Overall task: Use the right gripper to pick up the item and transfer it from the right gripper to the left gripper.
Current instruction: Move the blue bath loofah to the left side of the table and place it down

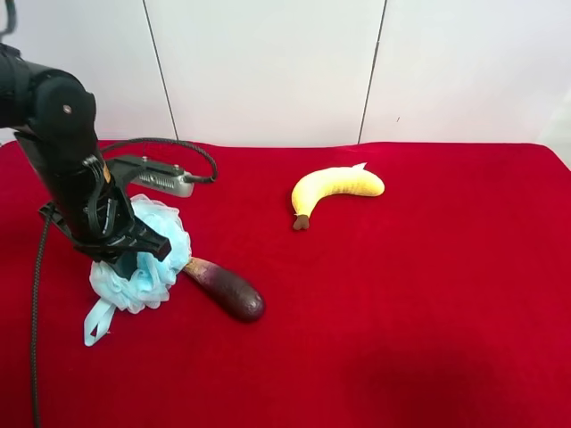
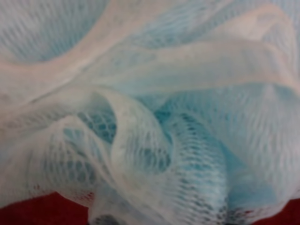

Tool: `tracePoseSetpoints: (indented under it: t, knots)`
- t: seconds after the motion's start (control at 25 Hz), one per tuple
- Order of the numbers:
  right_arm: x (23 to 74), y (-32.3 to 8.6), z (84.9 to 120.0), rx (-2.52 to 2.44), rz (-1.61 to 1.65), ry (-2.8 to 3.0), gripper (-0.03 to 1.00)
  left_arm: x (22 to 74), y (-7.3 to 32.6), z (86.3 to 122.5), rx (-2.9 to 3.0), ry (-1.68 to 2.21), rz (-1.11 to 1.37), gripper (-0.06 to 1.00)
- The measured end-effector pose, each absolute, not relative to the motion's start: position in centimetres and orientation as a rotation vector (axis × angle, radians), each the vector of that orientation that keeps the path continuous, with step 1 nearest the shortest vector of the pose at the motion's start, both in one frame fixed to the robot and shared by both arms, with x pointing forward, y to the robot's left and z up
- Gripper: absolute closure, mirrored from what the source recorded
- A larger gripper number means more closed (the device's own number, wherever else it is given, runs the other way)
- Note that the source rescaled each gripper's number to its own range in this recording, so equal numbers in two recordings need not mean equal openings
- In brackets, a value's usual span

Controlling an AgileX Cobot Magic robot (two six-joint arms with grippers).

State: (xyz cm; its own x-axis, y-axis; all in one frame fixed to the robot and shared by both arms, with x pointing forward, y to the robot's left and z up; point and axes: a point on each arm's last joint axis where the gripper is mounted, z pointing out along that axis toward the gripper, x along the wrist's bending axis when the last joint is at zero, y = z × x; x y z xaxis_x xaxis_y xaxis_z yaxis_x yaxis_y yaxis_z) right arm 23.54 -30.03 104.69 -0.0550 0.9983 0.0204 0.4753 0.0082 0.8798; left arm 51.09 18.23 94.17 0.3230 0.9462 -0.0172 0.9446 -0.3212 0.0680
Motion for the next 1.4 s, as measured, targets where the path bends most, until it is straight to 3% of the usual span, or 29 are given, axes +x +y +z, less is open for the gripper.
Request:
tracePoseSetpoints:
  t: [0.32,1.08,1.12,1.2,1.32,1.4]
  knots:
    - [23.5,-30.0,104.7,1.542,0.981,1.610,-0.03,51.6,18.0,92.2,2.518,1.806,0.016,0.94]
    - [23.5,-30.0,104.7,1.542,0.981,1.610,-0.03,52.5,18.2,92.2,2.490,1.786,0.072,0.94]
    - [23.5,-30.0,104.7,1.542,0.981,1.610,-0.03,52.5,18.1,92.2,2.487,1.784,0.075,0.91]
    - [23.5,-30.0,104.7,1.542,0.981,1.610,-0.03,52.5,18.1,92.1,2.488,1.783,0.075,0.72]
    - [23.5,-30.0,104.7,1.542,0.981,1.610,-0.03,52.5,18.1,92.1,2.487,1.783,0.076,0.15]
    - [23.5,-30.0,104.7,1.542,0.981,1.610,-0.03,52.5,18.1,92.2,2.486,1.782,0.077,0.01]
